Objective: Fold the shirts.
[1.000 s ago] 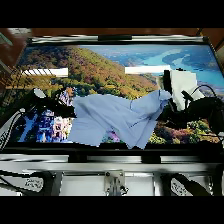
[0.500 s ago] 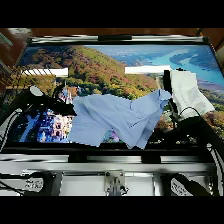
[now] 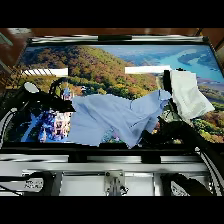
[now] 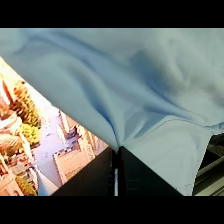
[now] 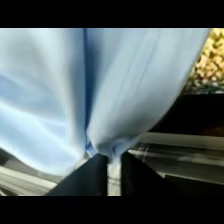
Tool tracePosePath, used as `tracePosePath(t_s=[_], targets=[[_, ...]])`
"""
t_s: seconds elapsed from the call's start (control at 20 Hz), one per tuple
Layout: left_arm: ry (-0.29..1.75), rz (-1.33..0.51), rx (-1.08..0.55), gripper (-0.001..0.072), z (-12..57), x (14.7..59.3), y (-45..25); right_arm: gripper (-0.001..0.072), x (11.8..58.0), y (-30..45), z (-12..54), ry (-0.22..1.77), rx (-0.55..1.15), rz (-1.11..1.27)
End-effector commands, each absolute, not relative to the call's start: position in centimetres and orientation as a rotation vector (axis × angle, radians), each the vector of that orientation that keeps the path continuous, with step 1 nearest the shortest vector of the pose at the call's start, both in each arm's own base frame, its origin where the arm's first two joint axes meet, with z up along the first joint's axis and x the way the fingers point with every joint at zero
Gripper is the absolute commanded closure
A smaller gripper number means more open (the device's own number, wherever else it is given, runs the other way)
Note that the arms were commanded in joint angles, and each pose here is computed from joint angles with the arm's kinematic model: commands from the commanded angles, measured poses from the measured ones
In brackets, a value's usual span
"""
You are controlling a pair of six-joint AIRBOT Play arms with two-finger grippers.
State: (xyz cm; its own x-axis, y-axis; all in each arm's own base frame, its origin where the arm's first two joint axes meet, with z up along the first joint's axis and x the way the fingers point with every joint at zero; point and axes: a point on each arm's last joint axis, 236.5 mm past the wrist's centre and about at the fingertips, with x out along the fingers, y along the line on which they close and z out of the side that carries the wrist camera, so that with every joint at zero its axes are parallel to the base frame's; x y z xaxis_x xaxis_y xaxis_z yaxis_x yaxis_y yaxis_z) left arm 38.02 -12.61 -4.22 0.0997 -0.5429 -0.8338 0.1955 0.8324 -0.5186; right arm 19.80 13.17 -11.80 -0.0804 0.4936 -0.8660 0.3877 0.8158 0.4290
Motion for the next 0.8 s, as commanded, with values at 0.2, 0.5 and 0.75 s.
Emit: tracePosePath(t_s=[0.2, 0.5, 0.75], targets=[[1.286, -0.585, -0.271, 0.0677, -0.4, 39.6, -12.7, 0.063, 23.4, 13.3, -8.9, 1.561, 0.624, 0.146], [0.7, -0.611, -0.048, 0.0677, 22.4, 42.9, -12.6, 0.0629, 31.7, 10.5, 12.9, 0.916, 0.235, 0.319], [-0.171, -0.465, 0.035, 0.0677, 53.7, 31.4, -10.5, 0.063, 29.0, 3.9, 45.3, -0.026, 0.025, 0.143]])
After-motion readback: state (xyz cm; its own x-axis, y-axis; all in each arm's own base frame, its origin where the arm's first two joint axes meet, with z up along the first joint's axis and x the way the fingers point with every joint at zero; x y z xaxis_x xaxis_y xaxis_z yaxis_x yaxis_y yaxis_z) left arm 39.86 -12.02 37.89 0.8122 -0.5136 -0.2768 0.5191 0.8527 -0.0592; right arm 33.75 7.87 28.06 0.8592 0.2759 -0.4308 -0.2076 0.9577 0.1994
